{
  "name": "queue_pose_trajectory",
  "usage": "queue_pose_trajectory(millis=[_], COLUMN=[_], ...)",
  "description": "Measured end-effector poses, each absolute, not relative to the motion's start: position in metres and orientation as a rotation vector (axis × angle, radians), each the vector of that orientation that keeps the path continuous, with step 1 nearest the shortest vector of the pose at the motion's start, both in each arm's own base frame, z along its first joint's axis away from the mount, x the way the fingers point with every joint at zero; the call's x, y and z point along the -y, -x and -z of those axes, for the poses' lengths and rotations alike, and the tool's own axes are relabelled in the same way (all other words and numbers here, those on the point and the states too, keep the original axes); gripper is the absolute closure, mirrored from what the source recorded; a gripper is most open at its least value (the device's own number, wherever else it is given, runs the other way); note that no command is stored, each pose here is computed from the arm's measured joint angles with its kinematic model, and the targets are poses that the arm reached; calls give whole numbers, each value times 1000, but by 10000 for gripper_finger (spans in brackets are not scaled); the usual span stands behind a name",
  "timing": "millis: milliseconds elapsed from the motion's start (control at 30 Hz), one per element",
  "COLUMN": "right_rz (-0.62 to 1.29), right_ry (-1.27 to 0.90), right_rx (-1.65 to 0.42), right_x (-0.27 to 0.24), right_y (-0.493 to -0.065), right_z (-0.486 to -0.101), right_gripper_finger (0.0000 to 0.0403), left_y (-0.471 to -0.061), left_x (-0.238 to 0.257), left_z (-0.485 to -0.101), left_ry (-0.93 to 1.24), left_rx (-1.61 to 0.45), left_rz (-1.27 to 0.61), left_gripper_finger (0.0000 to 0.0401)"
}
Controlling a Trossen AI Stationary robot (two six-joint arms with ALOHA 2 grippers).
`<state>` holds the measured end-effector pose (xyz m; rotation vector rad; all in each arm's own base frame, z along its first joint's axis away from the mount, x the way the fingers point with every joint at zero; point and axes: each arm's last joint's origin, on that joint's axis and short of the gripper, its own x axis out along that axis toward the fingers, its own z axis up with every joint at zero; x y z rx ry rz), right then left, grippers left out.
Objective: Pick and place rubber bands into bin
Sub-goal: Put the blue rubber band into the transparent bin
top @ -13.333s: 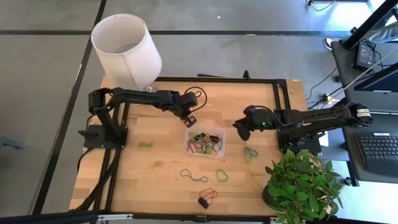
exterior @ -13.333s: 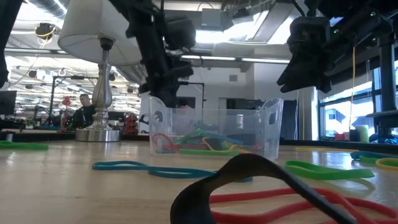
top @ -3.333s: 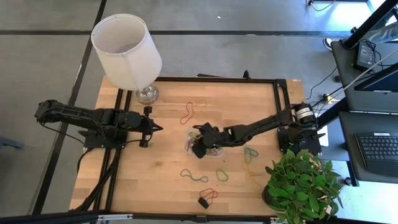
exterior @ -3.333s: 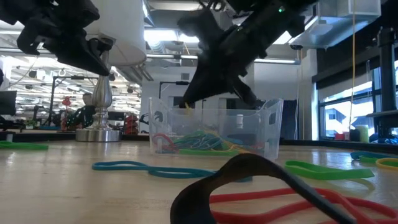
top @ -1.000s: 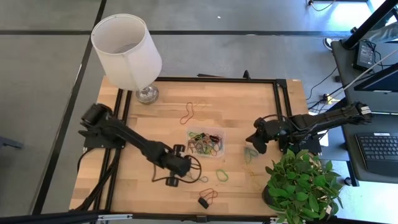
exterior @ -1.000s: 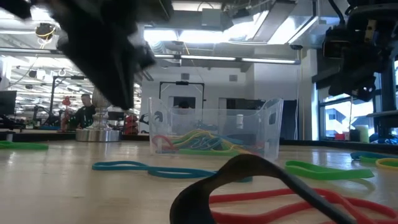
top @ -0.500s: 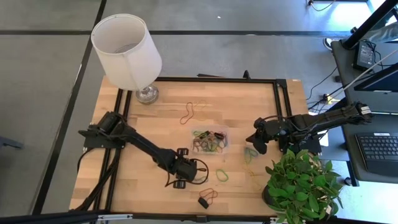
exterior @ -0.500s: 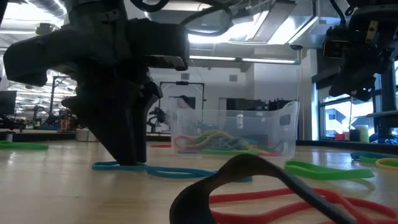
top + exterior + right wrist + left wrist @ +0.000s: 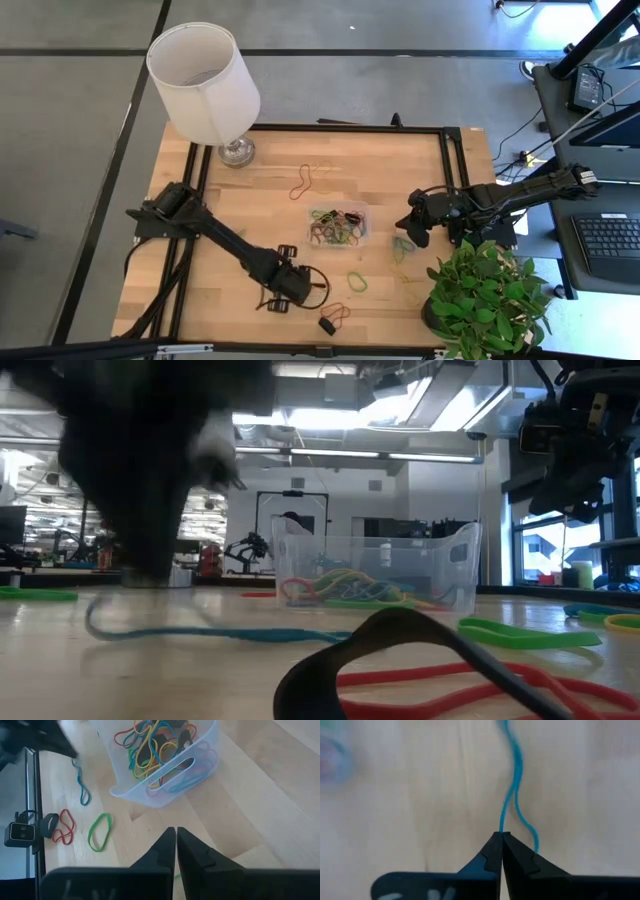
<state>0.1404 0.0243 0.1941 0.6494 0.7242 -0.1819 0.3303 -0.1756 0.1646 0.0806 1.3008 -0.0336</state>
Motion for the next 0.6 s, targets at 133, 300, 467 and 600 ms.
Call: queue_pose_trajectory(millis=[133,300,467,600], right_rz=[181,178,186,188], right_ry=[-649,-648,-641,-639], right_rx=[-722,-718,-724,-726], right_x=[-24,-25,-24,-24], right_y=[-141,-141,-142,-142], right_z=[-194,-194,-193,-193], right_gripper_finger=[382,382,382,381], left_y=[-328,-319,-318,-325], left_x=[166,150,127,103], left_z=[-218,-287,-329,-351], left_ry=[-102,-115,-201,-241], left_rx=[-1259,-1105,-955,-880], left_rz=[-26,-94,-161,-202], left_gripper_finger=[399,399,399,399])
